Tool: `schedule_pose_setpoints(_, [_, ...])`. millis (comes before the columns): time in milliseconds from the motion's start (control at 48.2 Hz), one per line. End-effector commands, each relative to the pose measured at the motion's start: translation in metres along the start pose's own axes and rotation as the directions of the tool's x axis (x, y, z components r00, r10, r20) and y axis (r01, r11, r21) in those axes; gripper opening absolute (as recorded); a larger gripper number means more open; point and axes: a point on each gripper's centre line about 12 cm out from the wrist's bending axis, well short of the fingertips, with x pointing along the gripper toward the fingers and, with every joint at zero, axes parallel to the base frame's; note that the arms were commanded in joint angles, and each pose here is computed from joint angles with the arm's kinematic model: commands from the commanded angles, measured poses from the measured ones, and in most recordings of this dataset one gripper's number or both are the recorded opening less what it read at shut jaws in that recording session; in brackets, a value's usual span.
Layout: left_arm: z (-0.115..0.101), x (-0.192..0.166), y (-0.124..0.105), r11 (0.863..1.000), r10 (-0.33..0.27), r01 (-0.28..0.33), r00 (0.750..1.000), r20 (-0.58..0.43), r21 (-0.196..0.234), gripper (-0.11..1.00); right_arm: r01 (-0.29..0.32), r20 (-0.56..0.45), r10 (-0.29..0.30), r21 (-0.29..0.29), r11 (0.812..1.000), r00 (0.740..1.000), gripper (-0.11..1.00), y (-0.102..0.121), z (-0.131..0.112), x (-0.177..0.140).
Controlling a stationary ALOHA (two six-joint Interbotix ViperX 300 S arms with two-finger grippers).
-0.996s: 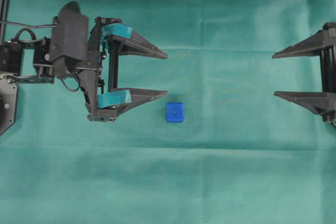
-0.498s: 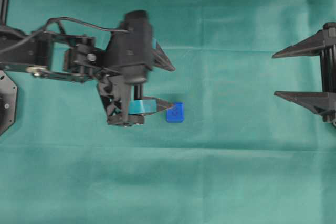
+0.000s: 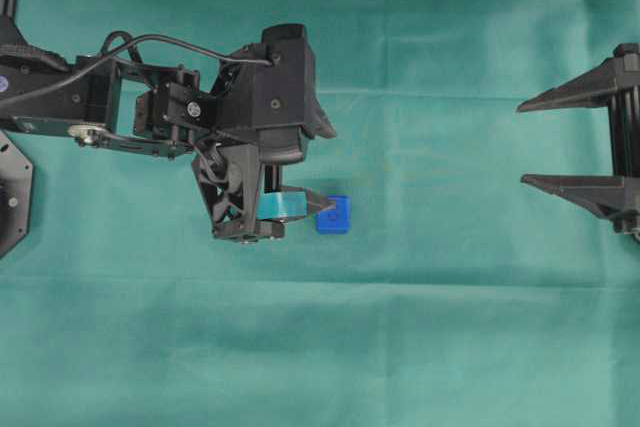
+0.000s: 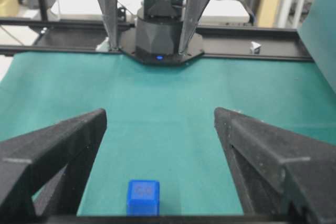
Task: Handover the blue block to the right arm after grasping it with the left arm, then place it in the designated position.
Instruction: 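Lower the left gripper around the blue cube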
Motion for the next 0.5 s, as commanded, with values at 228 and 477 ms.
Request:
schedule_pose_setpoints(228, [0.0121,-0.0097,-0.0015,1.000,-0.002,0.002,0.999,0.043,0.003,1.00,-0.003,0.026,0.003,-0.002,1.000,1.000,0.93,0.0013,0.0107,0.0025])
schedule_pose_setpoints(477, [0.0118,-0.0091,-0.0021,1.000,-0.004,0.003,0.999,0.041,0.004,1.00,-0.001,0.021,0.001,-0.002,1.000,1.000,0.93,0.0009,0.0097,0.0033])
